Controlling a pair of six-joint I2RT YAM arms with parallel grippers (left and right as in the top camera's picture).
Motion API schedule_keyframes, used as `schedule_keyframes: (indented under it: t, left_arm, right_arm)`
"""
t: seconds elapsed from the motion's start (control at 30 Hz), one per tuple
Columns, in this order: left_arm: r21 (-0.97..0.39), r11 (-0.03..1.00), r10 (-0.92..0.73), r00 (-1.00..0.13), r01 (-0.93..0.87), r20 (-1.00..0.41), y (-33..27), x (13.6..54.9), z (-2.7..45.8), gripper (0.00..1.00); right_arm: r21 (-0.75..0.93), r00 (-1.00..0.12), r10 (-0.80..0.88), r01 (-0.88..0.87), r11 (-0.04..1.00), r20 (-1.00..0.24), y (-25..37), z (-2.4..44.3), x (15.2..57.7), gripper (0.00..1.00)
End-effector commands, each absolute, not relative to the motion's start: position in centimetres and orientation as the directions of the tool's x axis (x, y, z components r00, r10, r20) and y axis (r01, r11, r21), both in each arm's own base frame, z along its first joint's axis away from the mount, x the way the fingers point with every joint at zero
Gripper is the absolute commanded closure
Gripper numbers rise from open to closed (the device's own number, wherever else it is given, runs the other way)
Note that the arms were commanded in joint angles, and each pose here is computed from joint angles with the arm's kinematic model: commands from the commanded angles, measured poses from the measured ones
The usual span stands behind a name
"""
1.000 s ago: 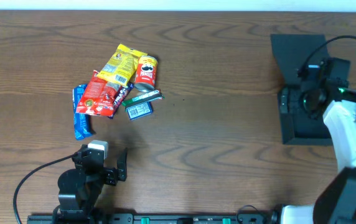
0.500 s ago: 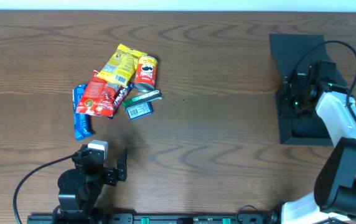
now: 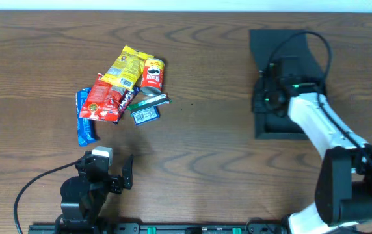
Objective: Pack container
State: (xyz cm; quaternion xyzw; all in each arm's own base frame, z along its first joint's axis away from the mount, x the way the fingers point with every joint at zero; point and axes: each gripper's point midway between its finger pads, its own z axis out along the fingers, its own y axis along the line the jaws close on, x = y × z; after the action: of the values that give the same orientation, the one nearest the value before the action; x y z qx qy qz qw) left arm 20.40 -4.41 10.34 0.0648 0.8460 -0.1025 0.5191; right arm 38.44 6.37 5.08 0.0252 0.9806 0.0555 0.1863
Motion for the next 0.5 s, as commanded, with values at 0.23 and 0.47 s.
schedule_keyframes:
  t: [0.23,0.47]
  left_arm:
    - [-0.117,0.971,-0.008,-0.461,0.208,-0.887,-4.4,20.4,9.8,0.05]
    - [-0.117,0.971,-0.008,-0.461,0.208,-0.887,-4.4,20.4,9.8,0.05]
  right_arm:
    - [0.165,-0.91,0.072,0.004,0.986,-0.408,16.0,7.9,41.7,0.99]
    - [0.177,-0.919,0.009,-0.066,0.982,-0.395,21.9,8.0,42.9,0.98]
